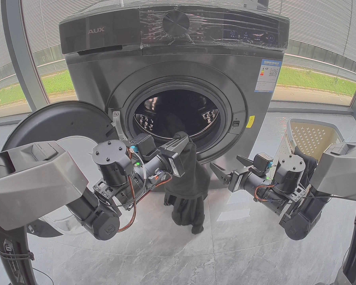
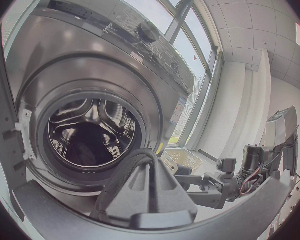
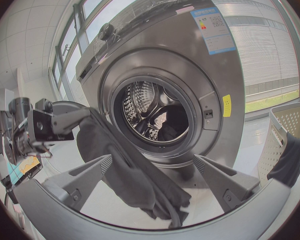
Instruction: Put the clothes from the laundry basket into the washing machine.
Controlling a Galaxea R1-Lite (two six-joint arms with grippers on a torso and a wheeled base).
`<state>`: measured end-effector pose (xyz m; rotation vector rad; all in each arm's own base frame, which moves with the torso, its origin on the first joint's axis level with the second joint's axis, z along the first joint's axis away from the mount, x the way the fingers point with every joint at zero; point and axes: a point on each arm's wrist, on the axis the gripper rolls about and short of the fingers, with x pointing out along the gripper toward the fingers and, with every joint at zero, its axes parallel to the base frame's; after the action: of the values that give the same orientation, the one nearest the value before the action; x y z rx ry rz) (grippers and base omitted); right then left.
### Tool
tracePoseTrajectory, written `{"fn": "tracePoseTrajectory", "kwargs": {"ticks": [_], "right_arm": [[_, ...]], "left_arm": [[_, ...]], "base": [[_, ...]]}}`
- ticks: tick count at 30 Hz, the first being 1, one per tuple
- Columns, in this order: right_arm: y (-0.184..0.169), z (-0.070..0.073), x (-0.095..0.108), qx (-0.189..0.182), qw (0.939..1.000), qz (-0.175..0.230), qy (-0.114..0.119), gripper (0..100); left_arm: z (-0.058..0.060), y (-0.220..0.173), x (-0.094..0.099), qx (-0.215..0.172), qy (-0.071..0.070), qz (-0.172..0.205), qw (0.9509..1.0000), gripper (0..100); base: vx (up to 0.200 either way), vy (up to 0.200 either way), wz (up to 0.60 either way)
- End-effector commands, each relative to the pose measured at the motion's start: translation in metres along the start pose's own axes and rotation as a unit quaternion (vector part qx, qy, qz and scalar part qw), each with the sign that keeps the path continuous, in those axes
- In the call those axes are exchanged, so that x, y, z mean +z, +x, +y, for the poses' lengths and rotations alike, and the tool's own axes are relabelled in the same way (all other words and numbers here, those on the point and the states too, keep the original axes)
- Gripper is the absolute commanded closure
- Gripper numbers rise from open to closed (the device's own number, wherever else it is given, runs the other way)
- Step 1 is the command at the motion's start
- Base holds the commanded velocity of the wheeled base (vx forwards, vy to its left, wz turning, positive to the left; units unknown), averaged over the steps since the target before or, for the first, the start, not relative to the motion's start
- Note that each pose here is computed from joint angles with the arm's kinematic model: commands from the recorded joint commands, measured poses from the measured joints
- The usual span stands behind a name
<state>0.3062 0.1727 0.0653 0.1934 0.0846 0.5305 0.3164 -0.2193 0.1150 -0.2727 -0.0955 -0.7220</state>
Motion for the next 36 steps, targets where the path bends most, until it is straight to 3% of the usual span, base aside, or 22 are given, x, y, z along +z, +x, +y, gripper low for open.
{"fn": "tracePoseTrajectory", "kwargs": {"ticks": [1,4,12,19,28,32,33,36], "right_arm": [[-0.001,0.006,-0.013,0.008,0.9997,0.023,-0.006,0],[-0.001,0.011,-0.02,0.016,0.9993,0.032,-0.009,0],[0.001,0.025,-0.027,0.04,0.9981,0.04,-0.023,0],[0.018,0.047,-0.015,0.089,0.9954,-0.001,-0.038,0],[0.057,0.042,-0.03,0.083,0.9954,-0.011,-0.047,0],[0.071,0.04,-0.034,0.078,0.9955,-0.024,-0.047,0],[0.071,0.04,-0.035,0.078,0.9955,-0.024,-0.047,100],[0.073,0.04,-0.035,0.076,0.9957,-0.027,-0.046,100]], "left_arm": [[-0.001,0.001,0.011,0.0,0.016,-0.017,0.9997,100],[-0.001,0.001,0.011,0.0,0.026,-0.016,0.9995,100],[-0.003,0.004,0.016,0.007,0.028,-0.03,0.9991,100],[-0.007,0.005,0.014,0.002,0.027,-0.028,0.9992,100],[-0.009,0.002,0.021,0.0,0.027,-0.036,0.999,100],[-0.016,0.0,0.025,-0.009,0.026,-0.039,0.9988,100],[-0.017,-0.001,0.026,-0.009,0.026,-0.039,0.9988,100],[-0.02,-0.003,0.026,-0.012,0.025,-0.036,0.999,100]], "base": [[0.0,0.0,0.0],[0.0,0.0,0.0],[0.0,0.0,0.0],[0.0,0.0,0.0],[0.0,0.0,0.0],[0.0,0.0,0.0],[0.0,0.0,0.0],[0.0,0.0,0.0]]}}
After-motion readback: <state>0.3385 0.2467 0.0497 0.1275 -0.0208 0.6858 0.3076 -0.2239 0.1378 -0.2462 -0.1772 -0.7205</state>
